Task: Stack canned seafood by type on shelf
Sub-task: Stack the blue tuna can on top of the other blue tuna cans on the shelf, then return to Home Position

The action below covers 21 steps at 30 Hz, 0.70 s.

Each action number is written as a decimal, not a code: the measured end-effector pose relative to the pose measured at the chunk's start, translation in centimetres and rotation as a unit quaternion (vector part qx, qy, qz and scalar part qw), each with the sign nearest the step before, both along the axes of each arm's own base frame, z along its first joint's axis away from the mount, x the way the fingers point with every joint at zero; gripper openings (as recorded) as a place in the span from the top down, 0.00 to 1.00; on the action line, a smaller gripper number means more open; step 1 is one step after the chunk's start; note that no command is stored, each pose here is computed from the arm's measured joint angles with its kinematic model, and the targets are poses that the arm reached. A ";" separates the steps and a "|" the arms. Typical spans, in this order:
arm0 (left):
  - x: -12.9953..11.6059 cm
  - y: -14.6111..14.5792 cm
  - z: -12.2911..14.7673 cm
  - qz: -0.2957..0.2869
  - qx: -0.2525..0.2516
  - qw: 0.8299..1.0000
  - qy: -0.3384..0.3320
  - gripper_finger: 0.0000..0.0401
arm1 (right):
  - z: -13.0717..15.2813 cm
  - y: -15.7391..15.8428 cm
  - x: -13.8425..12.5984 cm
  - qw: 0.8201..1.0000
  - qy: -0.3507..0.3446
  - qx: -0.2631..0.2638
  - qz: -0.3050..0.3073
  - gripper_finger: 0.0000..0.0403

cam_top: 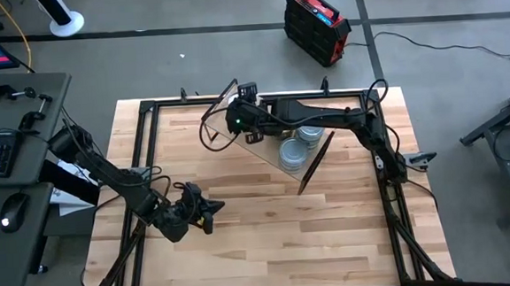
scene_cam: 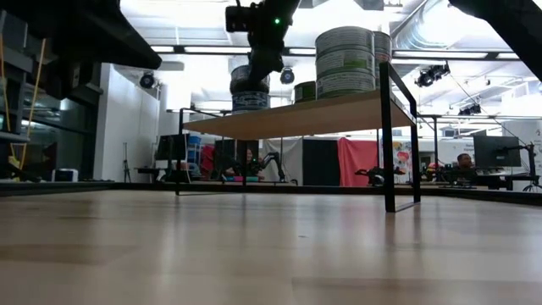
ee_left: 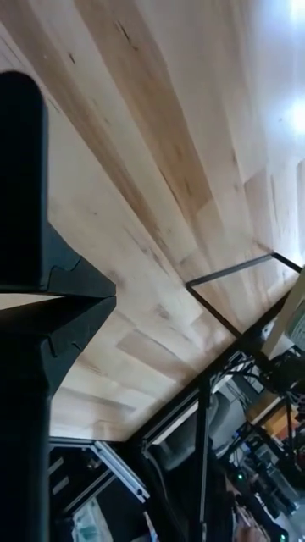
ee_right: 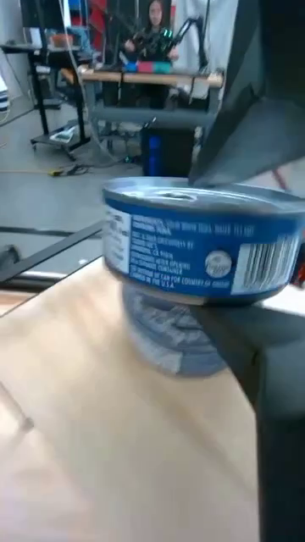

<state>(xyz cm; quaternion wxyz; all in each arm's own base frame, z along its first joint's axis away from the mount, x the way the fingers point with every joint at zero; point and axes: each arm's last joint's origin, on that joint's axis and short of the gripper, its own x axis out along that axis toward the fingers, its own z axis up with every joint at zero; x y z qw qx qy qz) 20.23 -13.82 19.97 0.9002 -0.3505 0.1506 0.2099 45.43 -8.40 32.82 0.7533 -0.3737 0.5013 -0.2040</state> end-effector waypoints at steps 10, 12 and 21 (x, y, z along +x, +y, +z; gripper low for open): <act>-0.1 -0.2 0.0 -0.009 -0.009 1.000 0.004 1.00 | 0.1 -0.3 0.0 1.000 -0.016 0.013 -0.009 0.30; -0.1 -0.2 -0.1 -0.010 -0.008 1.000 0.005 1.00 | 0.0 -0.2 -0.1 1.000 -0.008 0.014 -0.009 0.30; -0.6 -0.3 0.9 -0.035 0.003 0.999 -0.007 1.00 | 1.6 1.1 -0.3 0.998 -0.050 0.024 0.008 0.30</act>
